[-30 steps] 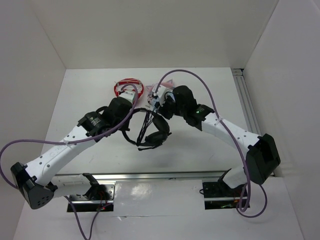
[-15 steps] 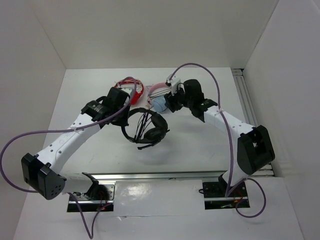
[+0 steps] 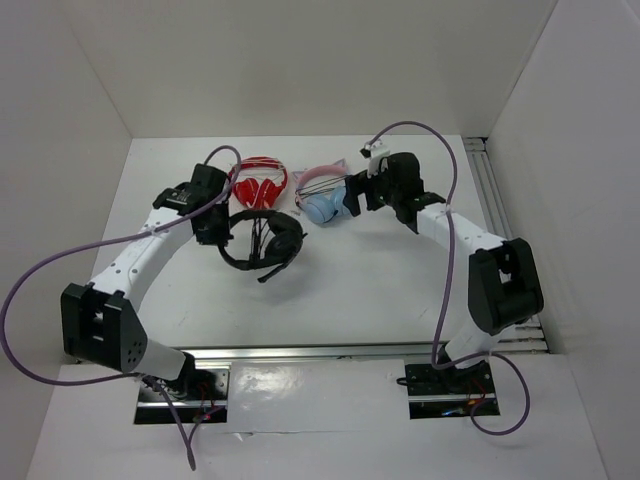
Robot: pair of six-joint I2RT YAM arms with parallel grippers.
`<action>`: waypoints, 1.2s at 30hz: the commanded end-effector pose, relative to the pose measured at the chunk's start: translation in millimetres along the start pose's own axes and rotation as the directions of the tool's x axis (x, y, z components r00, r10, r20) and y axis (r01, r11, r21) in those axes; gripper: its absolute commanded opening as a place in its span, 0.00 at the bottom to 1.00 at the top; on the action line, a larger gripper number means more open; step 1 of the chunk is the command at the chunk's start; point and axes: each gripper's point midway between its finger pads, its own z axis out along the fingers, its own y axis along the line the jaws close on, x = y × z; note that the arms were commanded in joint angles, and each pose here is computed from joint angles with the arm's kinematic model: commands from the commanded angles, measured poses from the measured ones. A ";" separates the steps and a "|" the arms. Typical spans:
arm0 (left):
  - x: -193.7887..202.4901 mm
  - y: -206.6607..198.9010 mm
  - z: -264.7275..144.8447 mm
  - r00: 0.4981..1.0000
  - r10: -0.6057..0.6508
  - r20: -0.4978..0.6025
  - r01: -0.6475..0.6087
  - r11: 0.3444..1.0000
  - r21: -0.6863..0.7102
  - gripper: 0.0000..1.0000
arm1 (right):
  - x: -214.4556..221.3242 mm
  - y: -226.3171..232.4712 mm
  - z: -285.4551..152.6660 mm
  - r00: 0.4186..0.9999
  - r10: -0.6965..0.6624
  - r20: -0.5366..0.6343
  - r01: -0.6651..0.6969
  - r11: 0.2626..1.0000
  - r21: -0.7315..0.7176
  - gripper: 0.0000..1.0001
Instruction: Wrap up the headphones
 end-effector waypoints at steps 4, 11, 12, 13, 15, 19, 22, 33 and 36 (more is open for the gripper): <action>-6.7 58.0 20.2 0.969 -0.240 0.062 0.247 0.955 -0.163 0.00 | -58.8 27.3 -27.3 0.982 0.008 0.191 0.004 0.998 -0.062 1.00; -14.7 111.0 27.1 0.888 -0.442 0.123 0.459 0.840 -0.289 0.00 | -51.9 77.4 -36.2 0.980 -0.014 0.200 0.045 0.987 -0.152 1.00; -26.6 125.6 29.9 0.868 -0.474 0.147 0.495 0.810 -0.313 0.00 | -46.5 82.5 -34.7 0.981 -0.008 0.195 0.040 0.986 -0.163 1.00; -34.9 132.9 31.8 0.858 -0.489 0.157 0.512 0.797 -0.319 0.00 | -46.1 86.8 -34.6 0.981 -0.010 0.195 0.044 0.984 -0.171 1.00; -58.9 145.6 29.0 0.821 -0.535 0.199 0.570 0.756 -0.322 0.00 | -43.1 99.2 -33.5 0.981 -0.019 0.193 0.056 0.980 -0.189 1.00; -90.8 187.0 65.2 0.769 -0.604 0.208 0.630 0.663 -0.405 0.00 | -41.6 121.6 -39.7 0.982 -0.013 0.190 0.058 0.971 -0.231 1.00; -119.8 214.0 100.2 0.742 -0.629 0.230 0.655 0.609 -0.447 0.00 | -41.6 142.9 -42.6 0.978 -0.042 0.206 0.095 0.962 -0.257 1.00; -185.3 290.3 195.5 0.635 -0.686 0.354 0.770 0.525 -0.363 0.14 | -18.1 171.7 -31.4 0.976 -0.136 0.168 0.175 0.954 -0.245 1.00; -184.0 291.8 205.0 0.635 -0.686 0.354 0.770 0.525 -0.363 0.35 | -11.3 173.0 -28.1 0.976 -0.150 0.160 0.185 0.954 -0.235 1.00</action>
